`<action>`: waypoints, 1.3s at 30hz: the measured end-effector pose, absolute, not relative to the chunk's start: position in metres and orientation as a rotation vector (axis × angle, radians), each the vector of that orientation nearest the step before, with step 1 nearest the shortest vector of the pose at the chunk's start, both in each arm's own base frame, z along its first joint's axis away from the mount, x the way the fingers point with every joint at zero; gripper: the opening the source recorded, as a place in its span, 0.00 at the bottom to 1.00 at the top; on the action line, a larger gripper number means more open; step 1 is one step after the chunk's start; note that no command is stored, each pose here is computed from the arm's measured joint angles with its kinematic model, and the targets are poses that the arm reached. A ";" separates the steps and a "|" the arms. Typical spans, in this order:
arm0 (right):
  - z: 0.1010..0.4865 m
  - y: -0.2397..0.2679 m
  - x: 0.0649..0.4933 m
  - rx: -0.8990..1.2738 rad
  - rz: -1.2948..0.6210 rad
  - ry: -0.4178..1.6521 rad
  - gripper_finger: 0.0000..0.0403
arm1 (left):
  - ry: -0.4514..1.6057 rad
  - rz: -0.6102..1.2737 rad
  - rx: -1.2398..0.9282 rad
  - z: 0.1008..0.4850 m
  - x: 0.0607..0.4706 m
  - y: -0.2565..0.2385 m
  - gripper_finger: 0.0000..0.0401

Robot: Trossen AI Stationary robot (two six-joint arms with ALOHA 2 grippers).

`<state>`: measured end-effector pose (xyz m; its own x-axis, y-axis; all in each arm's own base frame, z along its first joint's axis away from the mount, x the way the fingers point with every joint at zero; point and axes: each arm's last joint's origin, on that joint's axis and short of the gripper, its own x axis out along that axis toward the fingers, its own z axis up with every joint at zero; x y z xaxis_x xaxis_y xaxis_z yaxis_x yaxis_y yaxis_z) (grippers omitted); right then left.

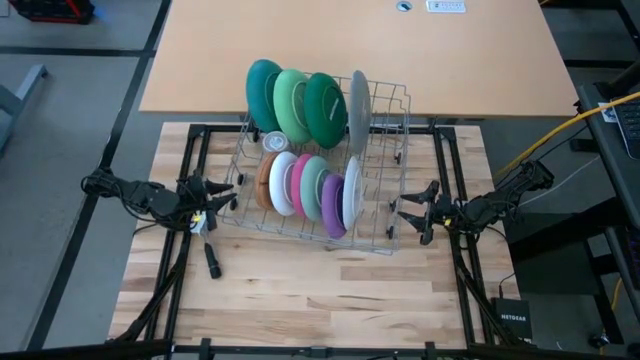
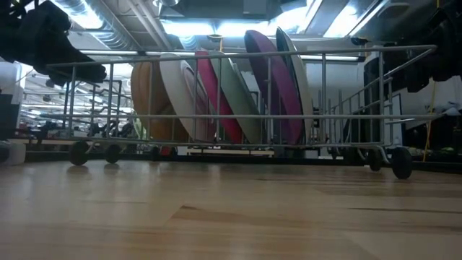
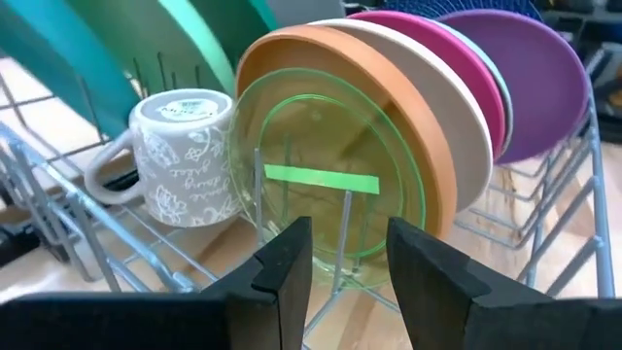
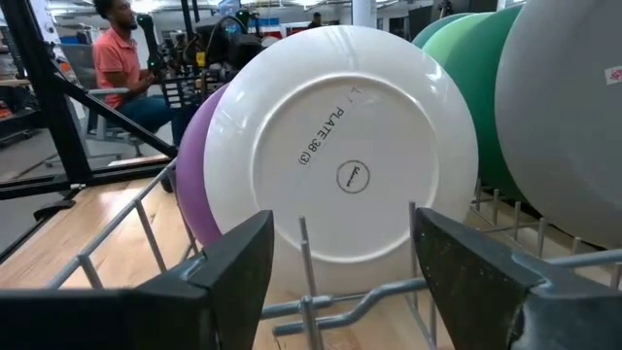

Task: Sort dishes
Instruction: Return to Home Position

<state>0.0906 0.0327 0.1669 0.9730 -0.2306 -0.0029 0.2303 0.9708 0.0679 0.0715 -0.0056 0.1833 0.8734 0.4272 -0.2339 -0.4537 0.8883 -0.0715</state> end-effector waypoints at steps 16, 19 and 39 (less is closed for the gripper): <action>0.167 0.033 0.091 0.069 -0.232 -0.005 0.62 | 0.227 0.447 -0.087 0.183 0.072 -0.006 0.31; 0.167 0.033 0.091 0.070 -0.232 -0.005 0.62 | 0.230 0.444 -0.075 0.183 0.072 -0.006 0.31; 0.167 0.033 0.091 0.070 -0.231 -0.005 0.62 | 0.217 0.460 -0.136 0.183 0.072 -0.006 0.31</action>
<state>0.0906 0.0327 0.1669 0.9734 -0.2291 -0.0028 0.2288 0.9710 0.0695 0.0717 -0.0058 0.1826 0.8737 0.4245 -0.2376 -0.4534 0.8876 -0.0812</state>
